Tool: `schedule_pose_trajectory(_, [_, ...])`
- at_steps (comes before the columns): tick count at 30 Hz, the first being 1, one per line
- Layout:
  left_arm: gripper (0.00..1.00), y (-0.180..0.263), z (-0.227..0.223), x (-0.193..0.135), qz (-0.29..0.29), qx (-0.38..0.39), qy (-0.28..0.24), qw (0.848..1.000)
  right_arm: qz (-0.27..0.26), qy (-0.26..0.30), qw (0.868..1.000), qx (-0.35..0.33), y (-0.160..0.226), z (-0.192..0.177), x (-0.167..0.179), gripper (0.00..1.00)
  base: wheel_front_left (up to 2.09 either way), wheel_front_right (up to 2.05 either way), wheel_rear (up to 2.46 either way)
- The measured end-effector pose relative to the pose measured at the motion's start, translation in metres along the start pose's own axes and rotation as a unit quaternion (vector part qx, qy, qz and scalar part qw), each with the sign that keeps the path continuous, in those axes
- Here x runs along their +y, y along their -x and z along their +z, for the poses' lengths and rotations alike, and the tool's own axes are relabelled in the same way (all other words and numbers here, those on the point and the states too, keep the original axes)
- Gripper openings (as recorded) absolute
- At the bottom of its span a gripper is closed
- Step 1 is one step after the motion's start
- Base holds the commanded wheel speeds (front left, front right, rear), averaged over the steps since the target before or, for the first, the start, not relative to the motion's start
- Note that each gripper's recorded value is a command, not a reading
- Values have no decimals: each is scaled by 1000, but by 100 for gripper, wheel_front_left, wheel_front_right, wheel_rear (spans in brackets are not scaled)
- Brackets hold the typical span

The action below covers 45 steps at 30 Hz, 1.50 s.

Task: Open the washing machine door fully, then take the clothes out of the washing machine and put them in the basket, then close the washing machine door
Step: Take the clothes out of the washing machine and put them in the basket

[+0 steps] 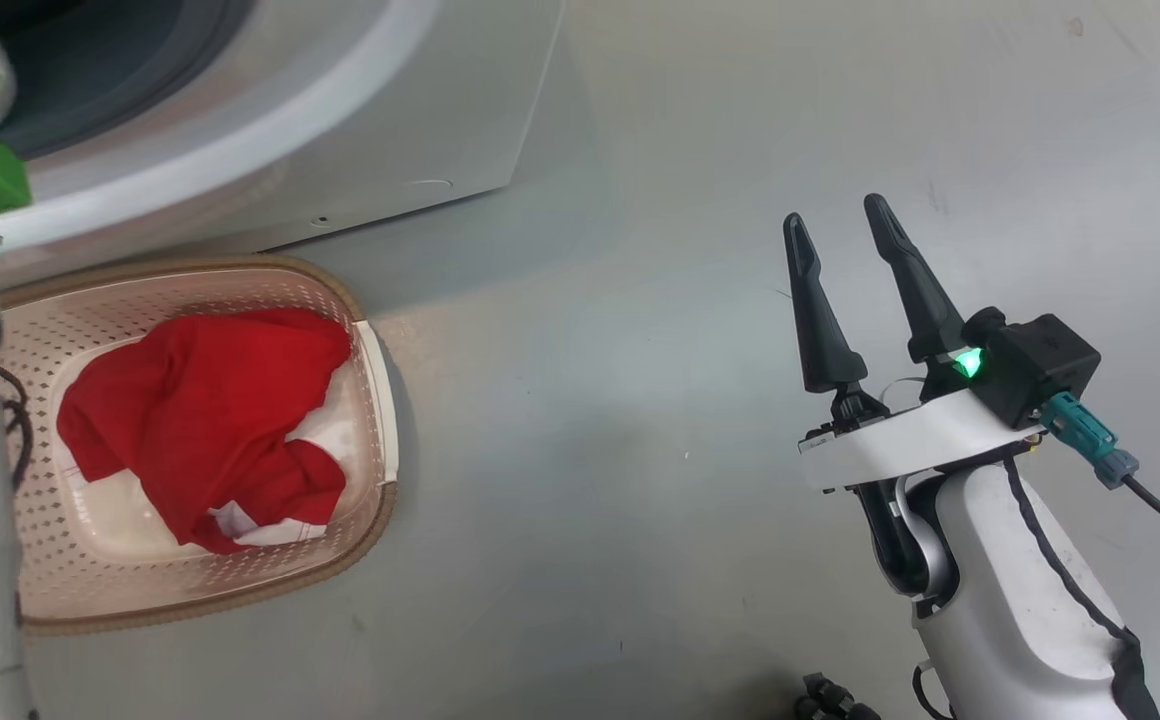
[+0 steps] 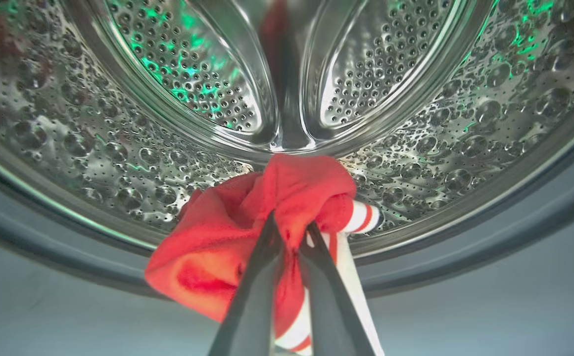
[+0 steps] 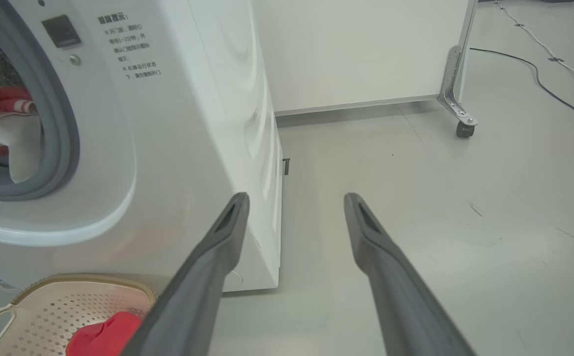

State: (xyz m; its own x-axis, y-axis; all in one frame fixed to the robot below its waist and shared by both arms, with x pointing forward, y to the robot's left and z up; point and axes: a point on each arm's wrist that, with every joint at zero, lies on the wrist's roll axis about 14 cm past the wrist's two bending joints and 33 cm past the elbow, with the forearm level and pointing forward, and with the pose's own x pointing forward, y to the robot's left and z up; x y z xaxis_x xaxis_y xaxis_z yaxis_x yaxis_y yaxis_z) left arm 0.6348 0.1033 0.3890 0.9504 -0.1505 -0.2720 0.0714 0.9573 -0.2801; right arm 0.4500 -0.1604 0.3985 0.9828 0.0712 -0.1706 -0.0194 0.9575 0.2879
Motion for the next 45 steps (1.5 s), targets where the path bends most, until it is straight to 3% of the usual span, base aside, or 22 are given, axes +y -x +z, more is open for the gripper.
schedule_pose_trajectory(11, [0, 61, 4, 3, 18, -62, 40, 997, 17, 4, 1000, -4, 9, 4, 15, 100, 0, 0, 0])
schedule_pose_trajectory(24, [0, 132, -4, -1, 23, -72, 19, 997, 44, 60, 997, -9, 26, 14, 26, 100, 0, 0, 0])
schedule_pose_trajectory(45, [0, 224, 92, -23, -6, -232, 2, 973, 49, 76, 995, -35, 68, 33, 39, 100, 0, 0, 0])
